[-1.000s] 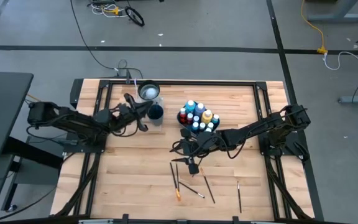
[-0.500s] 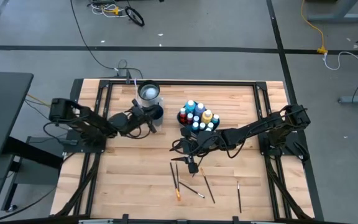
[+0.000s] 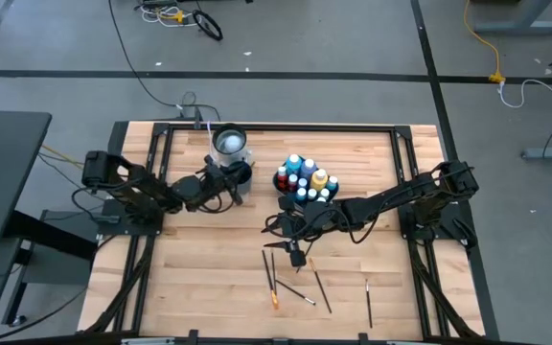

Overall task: Pick & Place Paint Supplies
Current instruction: Put the gold paint brush into the blue cup

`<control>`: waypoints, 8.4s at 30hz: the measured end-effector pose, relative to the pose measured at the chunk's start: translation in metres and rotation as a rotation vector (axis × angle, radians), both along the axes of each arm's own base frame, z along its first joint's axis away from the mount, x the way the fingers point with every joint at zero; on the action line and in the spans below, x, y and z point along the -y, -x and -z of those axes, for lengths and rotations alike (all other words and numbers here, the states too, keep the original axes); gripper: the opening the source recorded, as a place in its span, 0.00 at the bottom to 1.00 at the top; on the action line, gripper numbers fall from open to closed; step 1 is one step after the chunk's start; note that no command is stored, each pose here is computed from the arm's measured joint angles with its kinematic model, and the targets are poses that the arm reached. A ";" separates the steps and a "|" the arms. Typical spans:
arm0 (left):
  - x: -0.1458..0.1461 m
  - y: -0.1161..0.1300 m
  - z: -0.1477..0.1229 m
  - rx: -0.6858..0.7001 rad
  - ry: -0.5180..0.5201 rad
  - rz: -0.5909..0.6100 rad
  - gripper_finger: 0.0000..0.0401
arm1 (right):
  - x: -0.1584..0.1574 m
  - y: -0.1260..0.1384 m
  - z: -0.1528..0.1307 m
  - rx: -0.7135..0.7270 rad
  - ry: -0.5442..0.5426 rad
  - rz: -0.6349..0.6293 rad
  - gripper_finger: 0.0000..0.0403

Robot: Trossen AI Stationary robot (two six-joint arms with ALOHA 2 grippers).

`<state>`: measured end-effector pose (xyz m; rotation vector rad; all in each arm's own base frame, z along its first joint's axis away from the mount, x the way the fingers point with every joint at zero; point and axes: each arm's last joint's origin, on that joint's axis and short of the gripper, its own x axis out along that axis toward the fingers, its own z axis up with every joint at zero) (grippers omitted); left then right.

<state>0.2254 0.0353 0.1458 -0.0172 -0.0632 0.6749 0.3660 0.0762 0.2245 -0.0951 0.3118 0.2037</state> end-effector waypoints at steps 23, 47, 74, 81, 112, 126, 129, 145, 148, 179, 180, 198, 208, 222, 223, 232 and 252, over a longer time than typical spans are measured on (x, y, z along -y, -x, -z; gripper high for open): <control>0.098 -0.042 -0.007 -0.198 0.020 0.965 0.43 | -0.002 0.001 0.000 -0.005 -0.019 -0.061 0.46; 0.129 -0.084 0.028 -0.619 0.008 1.180 0.47 | -0.016 0.005 0.002 -0.063 -0.131 -0.196 0.46; 0.134 -0.097 0.068 -0.764 0.006 1.243 0.25 | -0.015 0.003 0.000 -0.025 -0.121 -0.154 0.46; 0.135 -0.097 0.068 -0.763 0.007 1.251 0.17 | -0.015 0.003 0.000 -0.025 -0.121 -0.154 0.46; 0.129 -0.099 0.068 -0.740 -0.083 1.312 0.11 | -0.014 0.001 -0.007 0.049 -0.152 -0.107 0.46; 0.125 -0.101 0.067 -0.737 0.005 1.236 0.07 | -0.014 0.006 0.007 -0.136 -0.201 -0.042 0.45; 0.125 -0.101 0.067 -0.733 0.080 1.206 0.07 | -0.028 0.018 0.024 -0.319 -0.182 -0.049 0.43; 0.123 -0.105 0.065 -0.649 0.377 1.018 0.09 | -0.095 0.055 0.067 -0.563 -0.043 0.072 0.47; 0.123 -0.106 0.063 -0.617 0.409 0.998 0.11 | -0.093 0.058 0.069 -0.578 0.023 0.095 0.47; 0.121 -0.107 0.062 -0.581 0.478 0.908 0.10 | -0.087 0.060 0.102 -0.702 0.203 0.123 0.06; 0.121 -0.107 0.062 -0.581 0.479 0.908 0.10 | -0.086 0.060 0.102 -0.709 0.208 0.126 0.03; 0.122 -0.114 0.039 -0.436 0.449 0.969 0.29 | -0.084 0.056 0.070 -0.746 0.448 0.102 0.01; 0.122 -0.122 0.014 -0.386 0.294 0.986 0.44 | -0.080 0.032 0.019 -0.732 0.508 0.092 0.00; 0.115 -0.131 0.010 -0.442 0.268 0.909 0.36 | -0.065 0.016 0.005 -0.716 0.457 0.048 0.00; 0.115 -0.132 0.009 -0.438 0.269 0.913 0.35 | -0.064 0.016 0.005 -0.715 0.455 0.049 0.00; 0.116 -0.142 0.003 -0.541 0.310 0.928 0.25 | -0.059 0.014 0.005 -0.730 0.429 0.047 0.00; 0.125 -0.153 -0.013 -0.684 0.316 0.870 0.20 | -0.057 0.013 0.005 -0.743 0.354 0.078 0.00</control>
